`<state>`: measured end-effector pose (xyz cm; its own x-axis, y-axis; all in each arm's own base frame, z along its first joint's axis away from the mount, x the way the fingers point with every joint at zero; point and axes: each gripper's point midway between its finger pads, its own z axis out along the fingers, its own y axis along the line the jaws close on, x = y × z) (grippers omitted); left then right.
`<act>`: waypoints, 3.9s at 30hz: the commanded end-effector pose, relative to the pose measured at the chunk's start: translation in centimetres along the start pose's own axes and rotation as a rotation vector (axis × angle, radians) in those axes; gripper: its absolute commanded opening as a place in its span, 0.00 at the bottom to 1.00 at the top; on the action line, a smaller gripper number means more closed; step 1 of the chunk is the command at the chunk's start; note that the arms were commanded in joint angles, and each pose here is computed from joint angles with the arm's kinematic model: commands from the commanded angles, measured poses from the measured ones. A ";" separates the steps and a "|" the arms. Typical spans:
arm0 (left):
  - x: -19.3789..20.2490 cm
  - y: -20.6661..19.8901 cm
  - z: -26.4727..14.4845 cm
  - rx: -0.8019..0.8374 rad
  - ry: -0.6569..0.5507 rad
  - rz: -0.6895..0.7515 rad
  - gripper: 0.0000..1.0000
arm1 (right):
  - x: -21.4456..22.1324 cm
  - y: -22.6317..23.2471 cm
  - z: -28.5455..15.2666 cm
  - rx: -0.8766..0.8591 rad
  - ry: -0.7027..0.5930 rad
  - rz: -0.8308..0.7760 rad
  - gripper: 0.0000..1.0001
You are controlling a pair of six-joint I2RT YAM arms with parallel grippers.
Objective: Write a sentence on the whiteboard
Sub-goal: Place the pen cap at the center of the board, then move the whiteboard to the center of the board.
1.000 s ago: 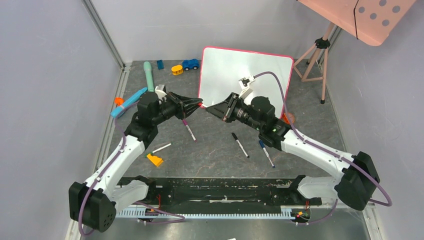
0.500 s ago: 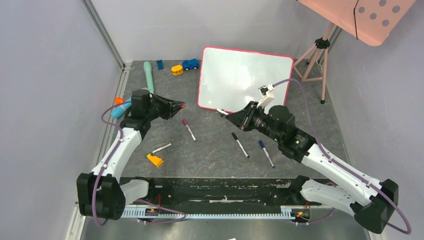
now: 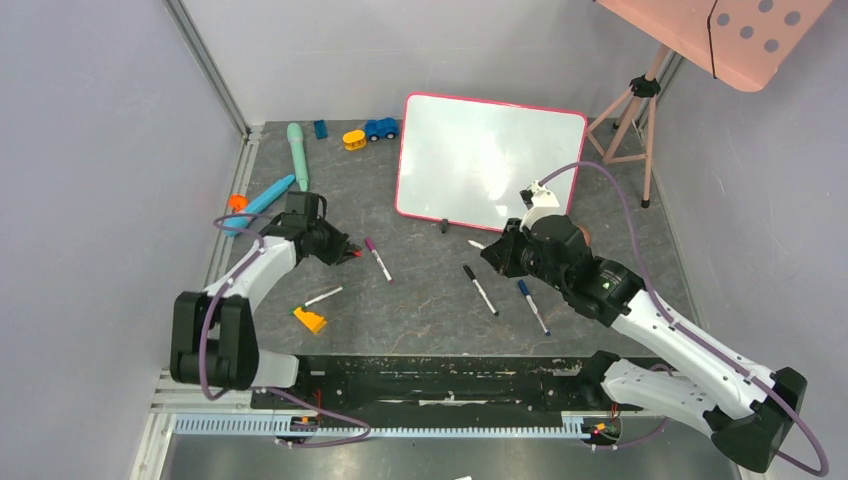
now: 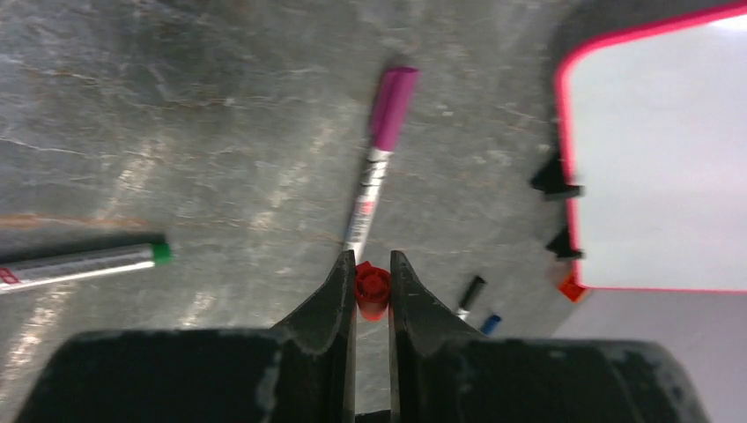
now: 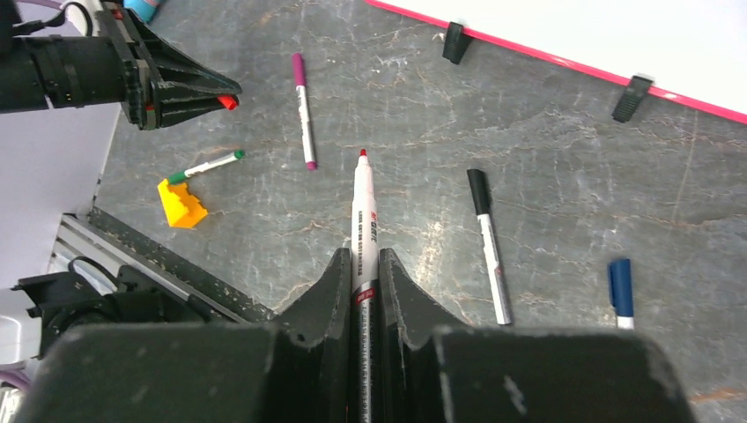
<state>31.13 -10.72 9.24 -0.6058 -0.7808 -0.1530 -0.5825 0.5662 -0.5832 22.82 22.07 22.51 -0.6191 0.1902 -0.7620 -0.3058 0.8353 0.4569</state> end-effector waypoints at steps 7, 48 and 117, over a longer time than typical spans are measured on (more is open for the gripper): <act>1.9 5.5 2.9 -0.227 0.154 0.100 0.04 | -1.5 -0.4 -0.7 0.027 -0.041 -0.036 0.00; -1.8 -16.5 -1.5 0.634 0.004 0.665 1.00 | -10.8 -21.6 -6.2 0.657 -0.141 0.154 0.00; -2.0 -20.7 10.1 1.159 0.354 0.929 0.11 | -16.3 -24.7 -1.8 0.587 -0.337 0.204 0.00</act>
<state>49.61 -24.39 12.47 -0.7161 -0.0480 -0.6963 0.6888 0.1127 -0.7161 39.05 -2.65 22.58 -0.3855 0.4483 -0.8065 0.3214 0.8845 0.3381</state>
